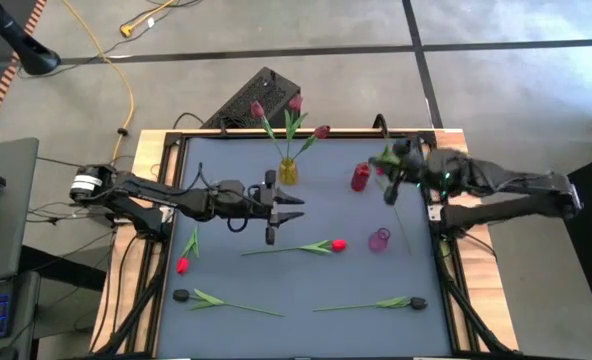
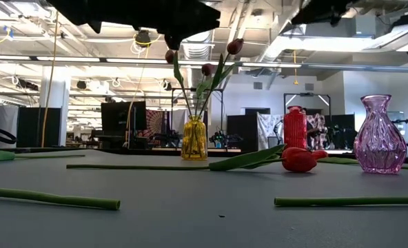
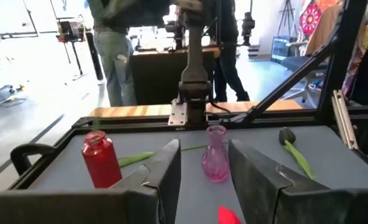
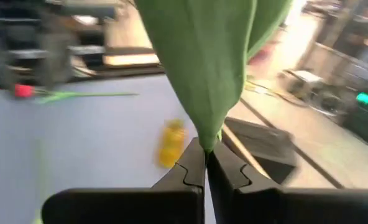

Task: Sort flowers into vase by color
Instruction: Put the top black flower into the red vase

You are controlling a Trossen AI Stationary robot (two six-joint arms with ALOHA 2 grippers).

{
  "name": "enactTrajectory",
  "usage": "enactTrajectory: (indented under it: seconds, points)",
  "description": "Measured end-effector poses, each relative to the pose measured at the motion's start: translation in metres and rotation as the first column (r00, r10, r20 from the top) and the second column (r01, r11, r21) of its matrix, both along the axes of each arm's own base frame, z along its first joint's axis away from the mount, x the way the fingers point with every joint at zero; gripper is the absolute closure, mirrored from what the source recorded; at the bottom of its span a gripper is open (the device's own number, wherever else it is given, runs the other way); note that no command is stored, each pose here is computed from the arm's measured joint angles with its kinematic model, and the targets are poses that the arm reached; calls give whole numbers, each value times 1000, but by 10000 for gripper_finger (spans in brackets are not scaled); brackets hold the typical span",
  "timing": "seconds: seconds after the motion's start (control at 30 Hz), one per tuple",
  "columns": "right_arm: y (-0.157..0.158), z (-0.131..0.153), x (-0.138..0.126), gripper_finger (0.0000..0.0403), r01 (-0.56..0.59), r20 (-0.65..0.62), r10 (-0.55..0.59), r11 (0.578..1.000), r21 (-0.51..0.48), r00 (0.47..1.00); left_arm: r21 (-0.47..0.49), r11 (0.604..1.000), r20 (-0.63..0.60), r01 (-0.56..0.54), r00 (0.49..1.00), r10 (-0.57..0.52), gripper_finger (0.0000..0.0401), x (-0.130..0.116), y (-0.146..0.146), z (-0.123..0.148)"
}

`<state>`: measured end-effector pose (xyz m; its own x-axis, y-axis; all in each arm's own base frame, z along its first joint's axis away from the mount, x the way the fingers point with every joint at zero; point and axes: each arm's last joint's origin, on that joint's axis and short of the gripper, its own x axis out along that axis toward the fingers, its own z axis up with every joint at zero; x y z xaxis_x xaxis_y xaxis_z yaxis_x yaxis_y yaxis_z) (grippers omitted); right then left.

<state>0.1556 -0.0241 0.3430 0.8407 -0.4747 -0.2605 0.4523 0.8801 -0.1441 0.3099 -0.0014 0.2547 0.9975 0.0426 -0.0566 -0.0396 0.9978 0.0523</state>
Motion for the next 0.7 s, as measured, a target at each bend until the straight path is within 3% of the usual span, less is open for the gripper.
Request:
enactTrajectory:
  seconds: [0.17,0.37,0.7]
  points:
    - [-23,15,-18,373,147,-66,-145,989,19,987,2,1000,2,-31,1000,31,278,0,1,0]
    - [-46,24,-21,373,179,-129,-166,979,95,978,13,998,1,-62,998,62,278,0,5,0]
    - [-69,10,-13,372,183,-217,-139,964,195,966,18,997,-40,-80,996,81,278,0,7,-4]
